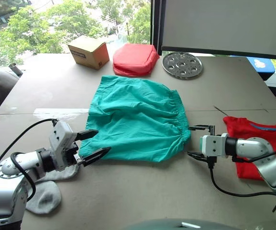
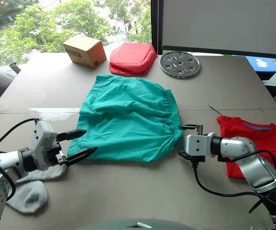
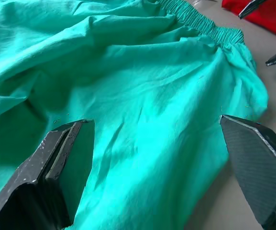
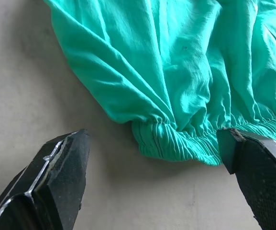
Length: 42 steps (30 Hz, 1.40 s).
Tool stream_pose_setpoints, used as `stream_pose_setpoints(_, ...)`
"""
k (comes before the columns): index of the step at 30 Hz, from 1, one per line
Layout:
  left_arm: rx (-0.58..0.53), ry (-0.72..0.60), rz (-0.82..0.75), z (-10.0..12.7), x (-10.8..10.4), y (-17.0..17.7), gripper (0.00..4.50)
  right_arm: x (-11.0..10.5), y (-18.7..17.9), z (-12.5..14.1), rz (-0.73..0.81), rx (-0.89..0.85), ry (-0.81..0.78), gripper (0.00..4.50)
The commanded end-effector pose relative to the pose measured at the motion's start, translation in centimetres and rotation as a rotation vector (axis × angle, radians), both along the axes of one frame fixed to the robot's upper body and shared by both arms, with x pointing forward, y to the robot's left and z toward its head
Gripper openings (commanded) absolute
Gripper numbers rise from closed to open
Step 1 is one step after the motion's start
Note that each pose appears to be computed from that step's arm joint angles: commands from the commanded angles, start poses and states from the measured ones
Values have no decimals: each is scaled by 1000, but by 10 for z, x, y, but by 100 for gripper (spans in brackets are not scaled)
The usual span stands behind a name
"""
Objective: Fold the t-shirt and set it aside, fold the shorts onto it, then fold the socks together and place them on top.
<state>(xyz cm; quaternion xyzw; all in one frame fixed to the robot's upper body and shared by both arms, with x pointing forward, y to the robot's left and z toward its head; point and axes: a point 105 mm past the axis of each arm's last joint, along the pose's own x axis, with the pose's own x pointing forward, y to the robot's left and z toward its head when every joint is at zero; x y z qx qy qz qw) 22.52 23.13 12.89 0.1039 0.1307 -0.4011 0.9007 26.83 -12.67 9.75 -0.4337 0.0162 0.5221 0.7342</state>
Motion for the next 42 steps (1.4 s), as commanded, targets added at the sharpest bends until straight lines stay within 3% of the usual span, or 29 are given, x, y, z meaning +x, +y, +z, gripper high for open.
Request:
stream_pose_setpoints(1, 93, -75, -19, 2, -18, 16, 446, 11, 8, 4, 5, -1, -74, 450)
stream_pose_setpoints(5, 194, -82, -15, -16, -31, 29, 446, 17, 9, -2, 8, -43, -114, 450)
stream_pose_setpoints(13, 422, -277, -21, -30, -5, 39, 446, 29, 13, -4, -5, -106, -209, 450)
stream_pose_setpoints(16, 474, -291, -68, -39, -3, 36, 446, 28, 13, -6, -10, -111, -205, 450)
stream_pose_setpoints(17, 481, -286, -81, -42, -3, 36, 449, 27, 13, -6, -7, -112, -205, 425)
stream_pose_setpoints(18, 489, -287, -95, -45, -3, 35, 423, 25, 14, -7, -2, -107, -195, 383)
stream_pose_setpoints(20, 491, -279, -121, -48, -3, 33, 365, 21, 17, -9, 21, -109, -174, 296)
stream_pose_setpoints(22, 503, -278, -148, -50, -4, 33, 271, 16, 19, -12, 42, -114, -151, 203)
stream_pose_setpoints(26, 466, -270, -130, -48, -2, 35, 99, 15, 18, -14, 44, -106, -120, 27)
stream_pose_setpoints(27, 443, -266, -120, -44, -1, 35, 53, 15, 16, -12, 40, -92, -101, 0)
stream_pose_setpoints(28, 411, -248, -117, -40, -2, 34, 7, 14, 13, -9, 35, -69, -84, 0)
stream_pose_setpoints(32, 257, -121, -127, -24, -12, 29, 7, 5, 4, 14, 19, 40, 31, 0)
stream_pose_setpoints(38, 139, 138, -260, 4, -44, 22, 7, -40, -13, 49, 97, 79, 295, 0)
stream_pose_setpoints(42, 31, 333, -354, 41, -69, 23, 7, -70, -19, 77, 123, 111, 466, 0)
